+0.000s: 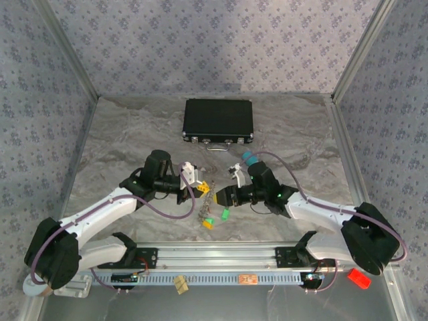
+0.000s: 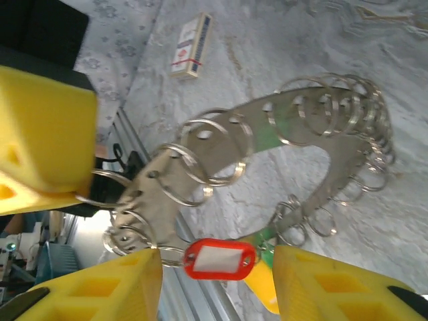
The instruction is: Put the keys on the keyring
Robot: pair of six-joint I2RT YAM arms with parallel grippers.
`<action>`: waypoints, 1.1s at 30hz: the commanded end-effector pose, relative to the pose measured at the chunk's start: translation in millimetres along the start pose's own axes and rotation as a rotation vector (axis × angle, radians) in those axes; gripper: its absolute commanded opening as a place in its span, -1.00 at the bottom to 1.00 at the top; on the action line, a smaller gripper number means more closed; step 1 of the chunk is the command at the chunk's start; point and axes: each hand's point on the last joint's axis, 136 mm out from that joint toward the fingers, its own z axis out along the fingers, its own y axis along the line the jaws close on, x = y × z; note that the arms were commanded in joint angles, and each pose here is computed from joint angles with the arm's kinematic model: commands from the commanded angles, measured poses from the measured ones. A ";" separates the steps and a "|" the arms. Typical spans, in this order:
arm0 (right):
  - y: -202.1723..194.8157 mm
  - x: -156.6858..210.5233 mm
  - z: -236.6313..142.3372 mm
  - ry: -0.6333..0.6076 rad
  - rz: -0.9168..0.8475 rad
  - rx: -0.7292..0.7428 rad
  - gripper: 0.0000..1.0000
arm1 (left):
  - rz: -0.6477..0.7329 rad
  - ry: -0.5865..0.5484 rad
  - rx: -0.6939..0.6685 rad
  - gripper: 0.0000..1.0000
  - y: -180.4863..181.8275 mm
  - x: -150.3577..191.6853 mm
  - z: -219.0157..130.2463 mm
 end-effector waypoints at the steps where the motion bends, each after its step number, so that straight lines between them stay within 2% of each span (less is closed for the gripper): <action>1: 28.4 -13.7 -2.7 -0.054 0.010 -0.113 -0.03 | 0.030 -0.006 0.019 -1.00 -5.6 -0.4 0.1; 13: 31.7 -5.7 5.5 -0.024 0.030 -0.137 -0.02 | 0.034 -0.009 0.020 -1.00 -5.8 -2.5 0.2; 21: 20.2 1.9 8.1 0.007 0.031 -0.084 0.03 | 0.035 -0.009 0.020 -1.00 -5.9 -3.1 -0.1; 33: 32.4 1.9 13.4 0.034 0.017 -0.134 -0.12 | 0.037 -0.009 0.021 -1.00 -6.2 -3.5 0.0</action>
